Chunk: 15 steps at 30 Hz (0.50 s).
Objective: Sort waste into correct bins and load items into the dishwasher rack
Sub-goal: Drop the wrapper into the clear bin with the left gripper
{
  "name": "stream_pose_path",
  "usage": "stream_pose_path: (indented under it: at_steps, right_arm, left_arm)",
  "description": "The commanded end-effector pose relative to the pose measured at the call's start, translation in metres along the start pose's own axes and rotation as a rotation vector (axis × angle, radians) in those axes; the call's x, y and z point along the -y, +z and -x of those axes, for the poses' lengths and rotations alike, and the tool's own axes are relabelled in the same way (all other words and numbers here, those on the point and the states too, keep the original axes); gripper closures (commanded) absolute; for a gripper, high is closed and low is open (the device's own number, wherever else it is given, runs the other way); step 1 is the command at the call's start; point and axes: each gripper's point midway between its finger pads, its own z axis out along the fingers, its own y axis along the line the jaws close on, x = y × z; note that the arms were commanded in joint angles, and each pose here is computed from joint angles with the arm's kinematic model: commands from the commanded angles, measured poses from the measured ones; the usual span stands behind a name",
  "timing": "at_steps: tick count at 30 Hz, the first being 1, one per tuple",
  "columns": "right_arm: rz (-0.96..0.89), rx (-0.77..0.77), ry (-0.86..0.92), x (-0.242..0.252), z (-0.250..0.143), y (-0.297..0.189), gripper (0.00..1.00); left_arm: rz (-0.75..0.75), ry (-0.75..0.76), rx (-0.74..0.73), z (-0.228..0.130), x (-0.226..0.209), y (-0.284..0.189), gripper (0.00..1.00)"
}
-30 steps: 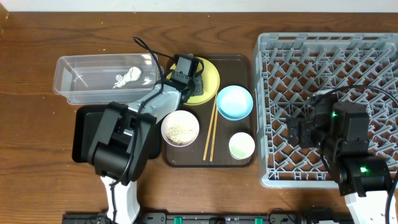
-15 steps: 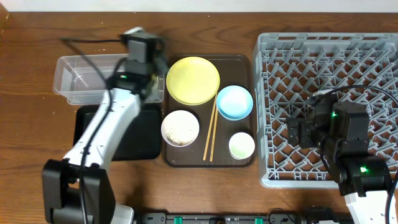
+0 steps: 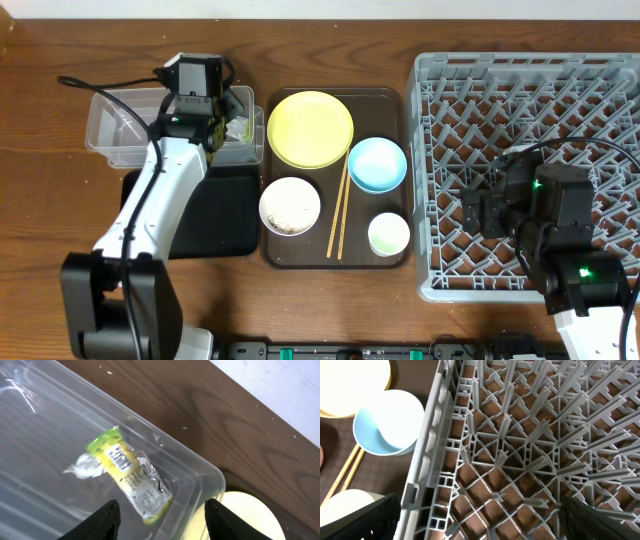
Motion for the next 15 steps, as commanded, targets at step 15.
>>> stream_pose_path:
  at_steps: [15]
  right_arm:
    - [-0.001,0.018,0.017,0.001,0.007,-0.004,0.01]
  left_arm:
    - [-0.092,0.393,-0.401,-0.133,0.024,-0.079,0.39]
